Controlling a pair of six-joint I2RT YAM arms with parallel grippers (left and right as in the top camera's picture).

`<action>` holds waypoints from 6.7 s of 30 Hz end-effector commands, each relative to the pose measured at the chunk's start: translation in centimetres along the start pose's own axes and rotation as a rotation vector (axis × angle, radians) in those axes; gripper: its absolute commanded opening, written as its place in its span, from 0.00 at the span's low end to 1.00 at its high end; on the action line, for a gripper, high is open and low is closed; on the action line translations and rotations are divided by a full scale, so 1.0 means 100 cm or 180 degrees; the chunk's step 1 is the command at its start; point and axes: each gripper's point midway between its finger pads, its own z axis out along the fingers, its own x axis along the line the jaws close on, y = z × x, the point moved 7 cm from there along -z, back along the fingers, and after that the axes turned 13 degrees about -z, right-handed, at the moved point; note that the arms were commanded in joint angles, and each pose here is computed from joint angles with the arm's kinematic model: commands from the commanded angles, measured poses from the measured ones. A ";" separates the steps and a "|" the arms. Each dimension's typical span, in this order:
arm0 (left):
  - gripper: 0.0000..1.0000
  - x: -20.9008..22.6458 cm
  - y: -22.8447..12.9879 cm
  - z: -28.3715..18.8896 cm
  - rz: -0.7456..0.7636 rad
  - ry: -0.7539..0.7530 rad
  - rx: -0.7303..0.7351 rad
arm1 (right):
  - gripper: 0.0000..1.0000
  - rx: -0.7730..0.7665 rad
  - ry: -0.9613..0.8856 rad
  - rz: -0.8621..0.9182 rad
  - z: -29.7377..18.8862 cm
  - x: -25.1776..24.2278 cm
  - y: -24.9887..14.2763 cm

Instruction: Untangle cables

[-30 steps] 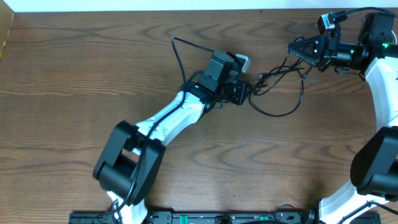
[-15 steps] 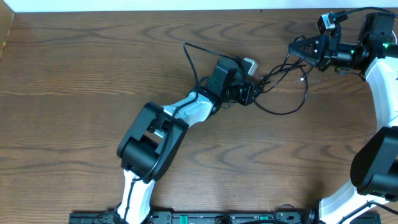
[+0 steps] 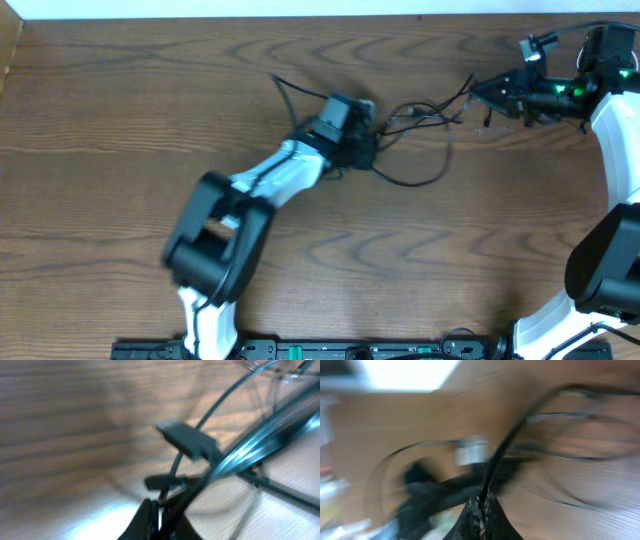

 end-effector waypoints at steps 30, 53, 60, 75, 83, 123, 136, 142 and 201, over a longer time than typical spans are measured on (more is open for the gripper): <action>0.08 -0.122 0.044 -0.346 0.1091 -0.1479 -0.2668 | 0.94 0.0433 -0.0562 -0.1081 0.001 -0.015 -0.022; 0.08 -0.003 0.090 -0.378 -0.0271 -0.1049 -0.2860 | 0.62 0.1034 -0.2031 -0.0092 0.111 -0.023 -0.102; 0.08 0.009 0.074 -0.352 -0.0580 -0.0853 -0.2368 | 0.56 0.0706 -0.2681 0.0862 0.121 -0.043 -0.131; 0.07 0.027 0.063 -0.301 -0.0894 -0.0583 -0.1672 | 0.38 0.0050 -0.2788 0.1615 0.139 -0.070 -0.148; 0.07 0.017 0.061 -0.280 -0.0838 -0.0618 -0.1460 | 0.33 -0.0195 -0.3050 0.1527 0.131 -0.079 -0.141; 0.07 0.013 0.054 -0.266 -0.0856 -0.0602 -0.1282 | 0.01 -0.2033 -0.2407 0.0624 -0.182 -0.048 0.020; 0.07 0.008 0.052 -0.263 -0.0814 -0.0627 -0.1245 | 0.01 -0.3562 -0.2761 0.1776 -0.355 -0.112 -0.036; 0.07 -0.007 0.047 -0.254 -0.0697 -0.0596 -0.1196 | 0.01 -0.3641 -0.2509 0.1471 -0.362 -0.118 -0.022; 0.08 -0.048 0.070 -0.260 -0.2338 -0.1038 -0.2035 | 0.98 0.0941 0.1377 -0.3589 0.130 0.152 -0.112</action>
